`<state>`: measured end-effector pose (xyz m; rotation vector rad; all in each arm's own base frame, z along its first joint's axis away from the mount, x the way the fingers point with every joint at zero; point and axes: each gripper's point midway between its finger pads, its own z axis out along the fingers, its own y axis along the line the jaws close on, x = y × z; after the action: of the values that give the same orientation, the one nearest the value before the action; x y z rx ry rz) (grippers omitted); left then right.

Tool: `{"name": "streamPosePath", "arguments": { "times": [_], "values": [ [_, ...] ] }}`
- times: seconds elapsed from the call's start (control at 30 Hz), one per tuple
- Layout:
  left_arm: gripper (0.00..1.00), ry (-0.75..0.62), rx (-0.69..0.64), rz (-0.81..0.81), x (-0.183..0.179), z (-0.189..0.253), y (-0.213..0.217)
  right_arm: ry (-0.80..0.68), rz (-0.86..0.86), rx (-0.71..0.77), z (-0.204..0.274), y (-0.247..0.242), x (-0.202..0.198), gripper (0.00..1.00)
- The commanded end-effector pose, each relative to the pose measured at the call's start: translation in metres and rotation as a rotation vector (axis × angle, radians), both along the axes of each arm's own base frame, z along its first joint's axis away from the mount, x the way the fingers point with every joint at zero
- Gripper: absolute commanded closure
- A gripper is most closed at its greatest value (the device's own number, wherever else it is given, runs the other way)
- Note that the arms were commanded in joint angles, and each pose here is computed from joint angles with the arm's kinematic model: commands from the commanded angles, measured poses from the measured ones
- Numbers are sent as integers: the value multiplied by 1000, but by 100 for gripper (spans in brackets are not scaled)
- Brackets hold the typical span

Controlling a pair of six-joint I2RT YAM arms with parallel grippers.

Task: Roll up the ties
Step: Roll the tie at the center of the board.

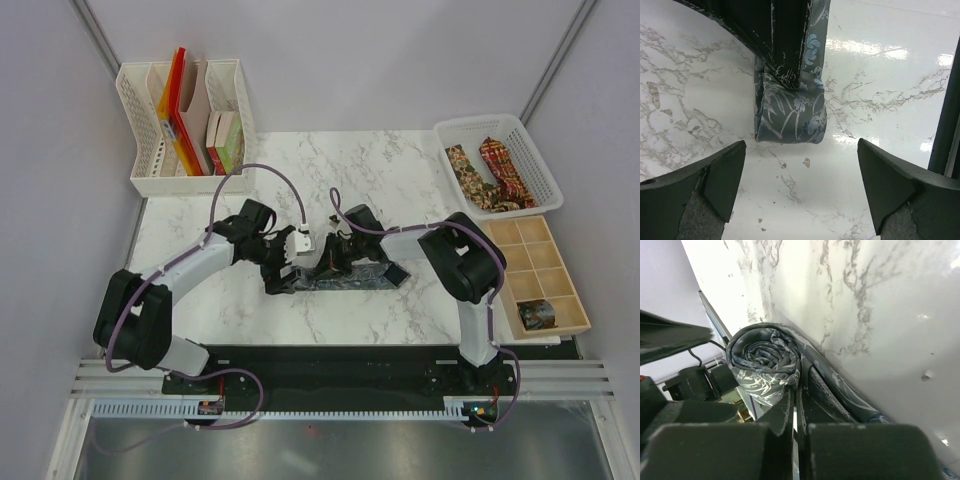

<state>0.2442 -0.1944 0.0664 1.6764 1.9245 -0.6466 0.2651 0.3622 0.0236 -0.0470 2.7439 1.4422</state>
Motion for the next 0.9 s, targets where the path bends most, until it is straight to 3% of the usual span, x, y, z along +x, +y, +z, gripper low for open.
{"name": "streamPosePath", "arguments": {
  "times": [0.0, 0.27, 0.4, 0.47, 0.53, 0.77, 0.87],
  "values": [
    [0, -99, -90, -30, 8, 26, -6, 32, -30, -209, -57, -37, -8, 100],
    [0, -71, -259, 45, 21, 63, -1, 36, -16, -254, -71, -50, -3, 100],
    [0, -74, -199, -123, 6, 44, -1, 46, -8, -272, -78, -52, -5, 100],
    [0, -115, -98, -164, 9, 24, 3, 50, -7, -279, -79, -53, -5, 100],
    [0, -127, -96, -193, 9, 16, -1, 50, -3, -281, -79, -52, -6, 100],
    [0, -238, -36, -192, 33, -8, -12, 44, 17, -265, -77, -43, -8, 100],
    [0, -217, -7, -206, 32, -20, -13, 41, 26, -256, -78, -34, -12, 100]
  ]
}}
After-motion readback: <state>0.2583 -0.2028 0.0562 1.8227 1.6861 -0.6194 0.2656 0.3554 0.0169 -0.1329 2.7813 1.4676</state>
